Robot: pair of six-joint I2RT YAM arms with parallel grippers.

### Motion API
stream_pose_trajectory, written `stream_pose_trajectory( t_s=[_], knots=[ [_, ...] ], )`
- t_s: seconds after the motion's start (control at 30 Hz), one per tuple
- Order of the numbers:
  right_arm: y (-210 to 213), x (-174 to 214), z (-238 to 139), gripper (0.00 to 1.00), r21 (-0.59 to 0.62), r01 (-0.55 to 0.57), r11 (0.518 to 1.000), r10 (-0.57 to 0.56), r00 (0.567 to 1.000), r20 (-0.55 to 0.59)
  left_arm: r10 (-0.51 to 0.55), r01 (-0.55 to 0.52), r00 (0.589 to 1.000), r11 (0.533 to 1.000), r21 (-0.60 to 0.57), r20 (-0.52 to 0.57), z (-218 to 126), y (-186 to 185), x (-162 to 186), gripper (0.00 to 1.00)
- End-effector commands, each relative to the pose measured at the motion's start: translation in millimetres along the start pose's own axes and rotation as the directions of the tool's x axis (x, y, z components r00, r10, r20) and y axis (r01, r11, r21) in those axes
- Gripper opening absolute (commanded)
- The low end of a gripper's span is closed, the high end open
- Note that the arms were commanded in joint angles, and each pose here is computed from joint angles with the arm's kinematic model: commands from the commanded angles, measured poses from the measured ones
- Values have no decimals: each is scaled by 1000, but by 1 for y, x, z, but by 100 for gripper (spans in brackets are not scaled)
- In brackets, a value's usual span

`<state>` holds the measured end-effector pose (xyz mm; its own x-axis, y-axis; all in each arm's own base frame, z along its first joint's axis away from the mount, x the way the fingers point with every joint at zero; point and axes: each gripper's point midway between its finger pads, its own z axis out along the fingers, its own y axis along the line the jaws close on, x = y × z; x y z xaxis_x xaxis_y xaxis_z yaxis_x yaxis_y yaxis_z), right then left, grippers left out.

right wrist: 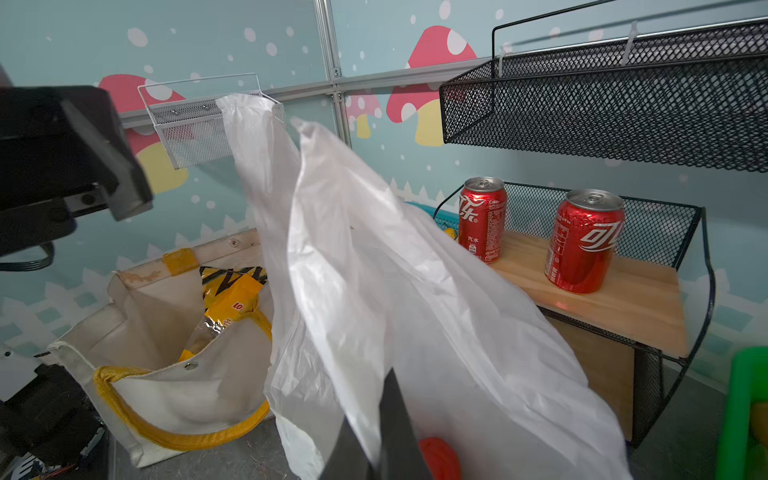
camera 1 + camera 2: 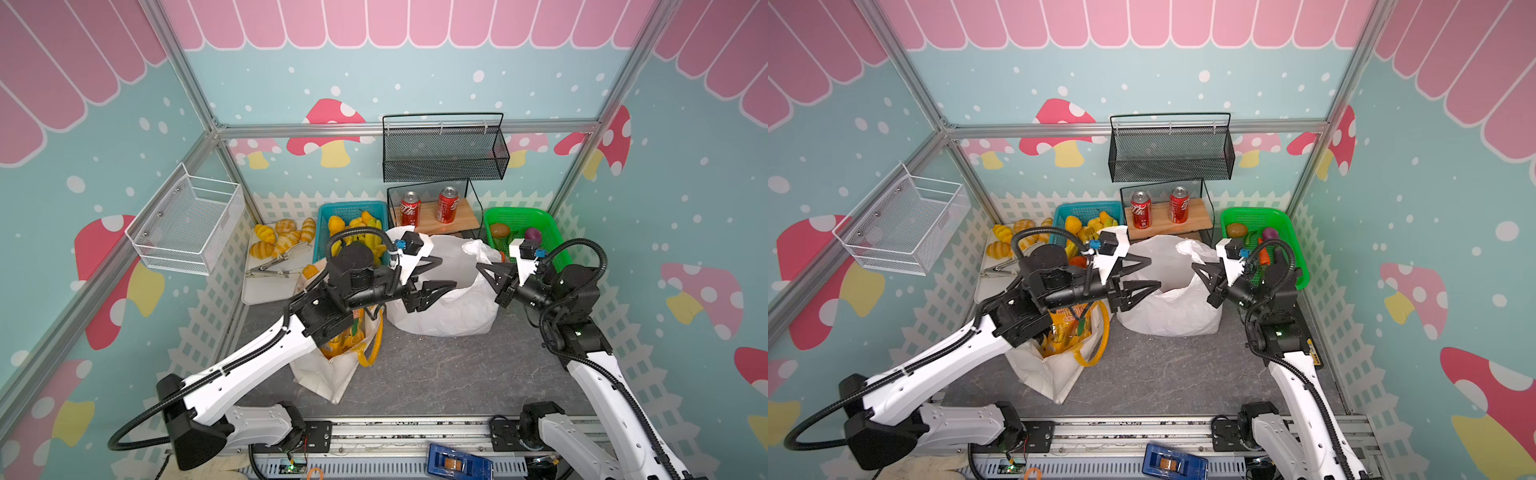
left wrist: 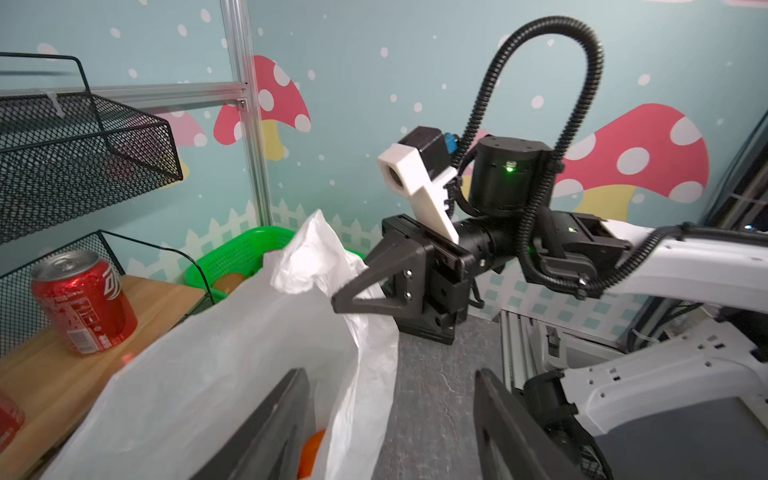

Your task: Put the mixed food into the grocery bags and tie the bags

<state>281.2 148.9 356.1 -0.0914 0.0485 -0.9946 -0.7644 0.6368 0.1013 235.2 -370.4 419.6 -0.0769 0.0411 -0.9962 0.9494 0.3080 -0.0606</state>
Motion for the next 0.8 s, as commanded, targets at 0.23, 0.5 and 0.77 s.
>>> stream_pose_trajectory(
  t_s=[0.23, 0.5, 0.77],
  knots=[
    [13, -7, -6, 0, -78, -6, 997, 9, 999, 48, 50, -48, 998, 997, 64, -43, 54, 37, -2, 70],
    [10, -6, -4, 0, -77, -6, 997, 9, 999, 44, 40, -36, 999, 992, 118, -33, 66, 42, -4, 51],
    [3, -6, -3, 0, -41, -3, 999, 4, 999, 43, 38, -35, 999, 989, 146, -24, 65, 38, -10, 19]
  ],
)
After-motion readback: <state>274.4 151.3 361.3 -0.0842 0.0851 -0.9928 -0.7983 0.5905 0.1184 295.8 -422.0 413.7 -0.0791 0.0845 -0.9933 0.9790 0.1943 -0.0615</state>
